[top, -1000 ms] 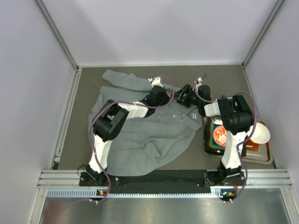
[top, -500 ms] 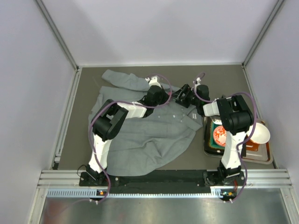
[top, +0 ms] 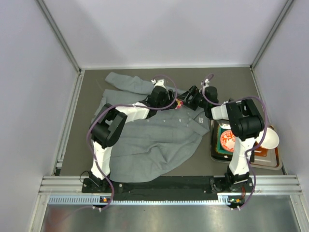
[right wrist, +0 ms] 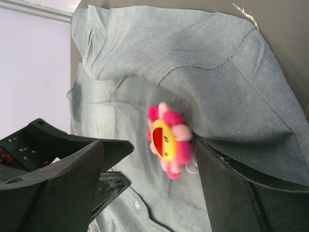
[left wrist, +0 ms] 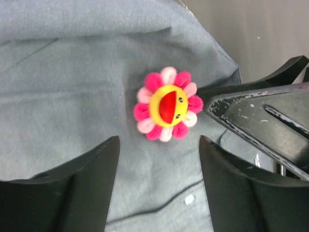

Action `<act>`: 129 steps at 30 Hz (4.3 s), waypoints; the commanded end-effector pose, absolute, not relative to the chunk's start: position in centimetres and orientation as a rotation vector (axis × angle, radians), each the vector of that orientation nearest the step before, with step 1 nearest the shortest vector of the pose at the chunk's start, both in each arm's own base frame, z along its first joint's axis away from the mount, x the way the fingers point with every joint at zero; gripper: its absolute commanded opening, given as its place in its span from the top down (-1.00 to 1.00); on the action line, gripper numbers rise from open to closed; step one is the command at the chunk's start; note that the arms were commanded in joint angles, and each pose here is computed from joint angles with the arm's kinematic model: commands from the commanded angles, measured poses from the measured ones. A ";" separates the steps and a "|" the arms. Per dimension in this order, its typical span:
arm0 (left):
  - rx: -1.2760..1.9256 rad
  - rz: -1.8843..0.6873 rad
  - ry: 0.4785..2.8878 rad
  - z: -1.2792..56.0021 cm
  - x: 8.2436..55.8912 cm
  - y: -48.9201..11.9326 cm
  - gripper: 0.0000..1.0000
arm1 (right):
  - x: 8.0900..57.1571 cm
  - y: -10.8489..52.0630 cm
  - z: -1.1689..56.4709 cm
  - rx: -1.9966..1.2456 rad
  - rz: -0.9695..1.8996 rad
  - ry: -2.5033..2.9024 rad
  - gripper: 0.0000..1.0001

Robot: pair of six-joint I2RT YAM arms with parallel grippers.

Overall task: Remove the brooch from the garment
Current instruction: Place the brooch on the flattened clothing, then adjust the brooch on the flattened clothing.

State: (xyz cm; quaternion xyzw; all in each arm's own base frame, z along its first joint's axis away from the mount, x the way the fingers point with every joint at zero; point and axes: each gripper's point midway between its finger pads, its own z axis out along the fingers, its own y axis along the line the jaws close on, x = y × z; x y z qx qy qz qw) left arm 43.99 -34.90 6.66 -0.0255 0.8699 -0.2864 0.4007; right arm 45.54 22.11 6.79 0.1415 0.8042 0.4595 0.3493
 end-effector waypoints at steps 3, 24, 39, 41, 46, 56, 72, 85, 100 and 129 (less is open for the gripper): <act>-0.084 -0.610 2.251 13.2 45.5 -34.1 -0.64 | 46.5 21.0 10.5 0.359 1.168 2.003 -0.51; 0.182 -0.404 2.275 10.2 47.1 -37.4 -0.04 | 46.0 15.7 11.9 0.397 1.081 1.962 -0.47; 0.146 -0.667 2.291 7.9 46.3 -34.3 0.14 | 45.8 19.8 8.8 0.223 1.141 2.051 -0.08; 0.134 -0.710 2.266 8.3 46.4 -34.1 0.16 | 45.8 20.4 8.1 0.209 1.133 2.074 -0.08; 0.087 -0.813 2.164 10.9 47.9 -33.9 0.18 | 46.1 21.5 8.0 0.170 1.117 2.082 -0.05; -0.093 -0.950 2.094 8.6 52.0 -34.0 0.23 | 46.4 22.5 6.3 0.138 1.068 2.146 0.04; -0.124 -0.902 2.141 5.1 52.4 -32.9 0.23 | 47.3 22.7 5.0 0.086 1.037 2.161 0.06; -0.116 -0.910 2.153 4.4 52.5 -33.1 0.23 | 47.1 22.8 7.7 0.045 1.036 2.057 0.93; -0.109 -0.916 2.151 4.3 52.4 -33.2 0.21 | 45.5 24.0 10.1 -0.007 1.147 1.963 0.44; -0.087 -0.959 2.154 4.3 51.4 -33.6 0.18 | 46.8 25.0 8.2 0.065 1.079 2.101 0.13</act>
